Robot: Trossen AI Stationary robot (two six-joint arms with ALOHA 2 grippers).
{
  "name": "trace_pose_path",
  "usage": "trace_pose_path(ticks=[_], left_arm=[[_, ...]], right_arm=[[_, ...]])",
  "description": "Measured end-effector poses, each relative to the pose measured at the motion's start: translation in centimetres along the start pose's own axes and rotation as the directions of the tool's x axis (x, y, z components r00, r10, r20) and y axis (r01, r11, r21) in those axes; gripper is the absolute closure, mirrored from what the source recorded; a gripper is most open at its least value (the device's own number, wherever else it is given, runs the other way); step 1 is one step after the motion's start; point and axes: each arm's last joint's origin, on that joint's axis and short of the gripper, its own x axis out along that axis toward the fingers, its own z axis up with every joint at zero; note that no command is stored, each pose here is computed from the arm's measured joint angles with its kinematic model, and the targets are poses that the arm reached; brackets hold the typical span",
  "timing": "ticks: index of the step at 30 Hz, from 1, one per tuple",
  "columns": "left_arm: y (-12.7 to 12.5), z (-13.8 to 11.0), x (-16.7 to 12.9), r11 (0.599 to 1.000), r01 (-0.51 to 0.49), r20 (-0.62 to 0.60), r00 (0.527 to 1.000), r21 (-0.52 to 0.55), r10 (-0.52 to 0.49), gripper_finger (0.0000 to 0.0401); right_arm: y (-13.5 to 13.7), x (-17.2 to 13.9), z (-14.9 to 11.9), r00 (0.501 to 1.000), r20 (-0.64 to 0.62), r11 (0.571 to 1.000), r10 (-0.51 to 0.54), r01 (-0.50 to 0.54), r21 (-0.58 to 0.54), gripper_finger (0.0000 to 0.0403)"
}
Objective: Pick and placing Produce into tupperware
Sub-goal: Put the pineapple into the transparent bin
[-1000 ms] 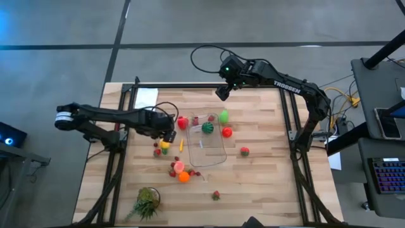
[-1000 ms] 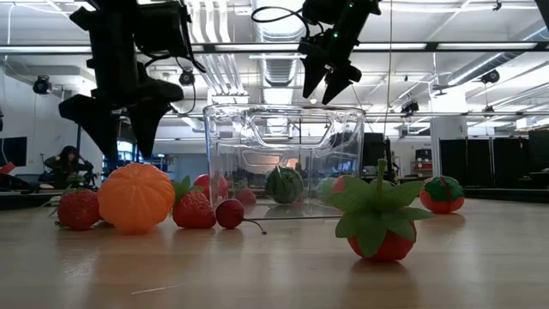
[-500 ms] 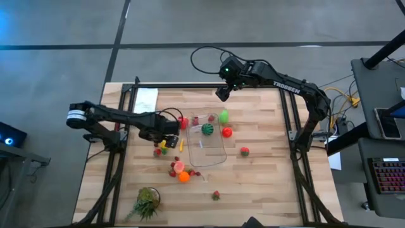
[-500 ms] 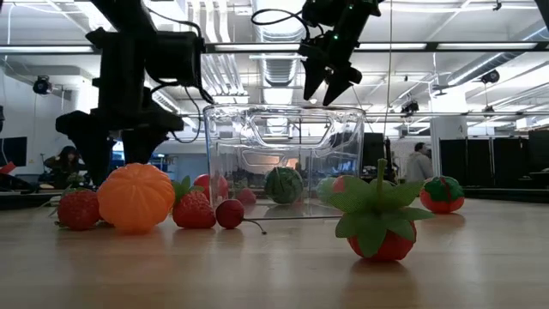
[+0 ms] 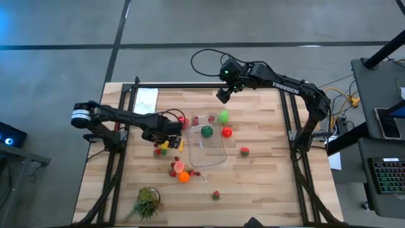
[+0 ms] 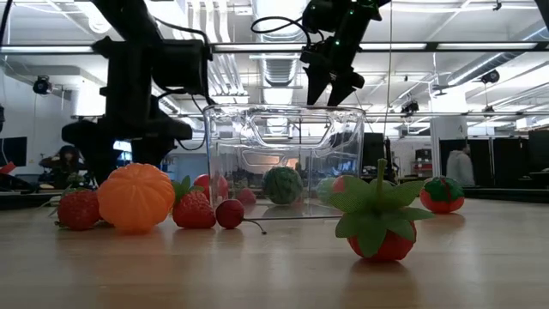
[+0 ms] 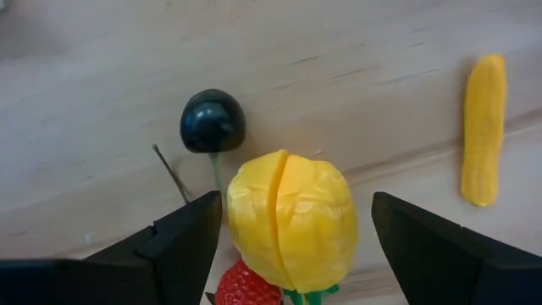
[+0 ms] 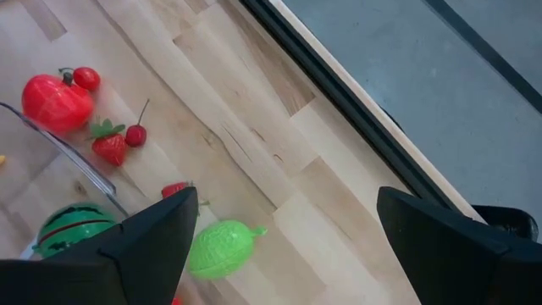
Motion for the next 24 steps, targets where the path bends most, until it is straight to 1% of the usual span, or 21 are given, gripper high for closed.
trace_pose_path(ticks=[8,16,19,24], left_arm=[[-0.18,-0.03,0.7,1.0,-0.013,-0.045,0.999,0.0,0.013,0.0112],[-0.2,-0.07,0.73,1.0,-0.009,-0.058,0.998,0.0,0.009,0.0116],[-0.21,-0.08,0.73,1.0,-0.007,-0.063,0.998,0.0,0.007,0.0136],[-0.2,-0.08,0.7,1.0,-0.006,-0.062,0.998,0.002,0.006,0.0187]], right_arm=[[0.0,-0.02,0.02,1.0,0.003,1.0,0.001,-0.001,-0.005,0.0046],[0.0,-0.03,0.06,1.0,0.007,1.0,0.001,-0.001,-0.015,0.0046],[0.02,-0.03,0.13,1.0,0.015,1.0,0.003,-0.002,-0.014,0.0046],[0.03,-0.03,0.19,1.0,0.02,1.0,0.003,-0.003,-0.013,0.0046]])
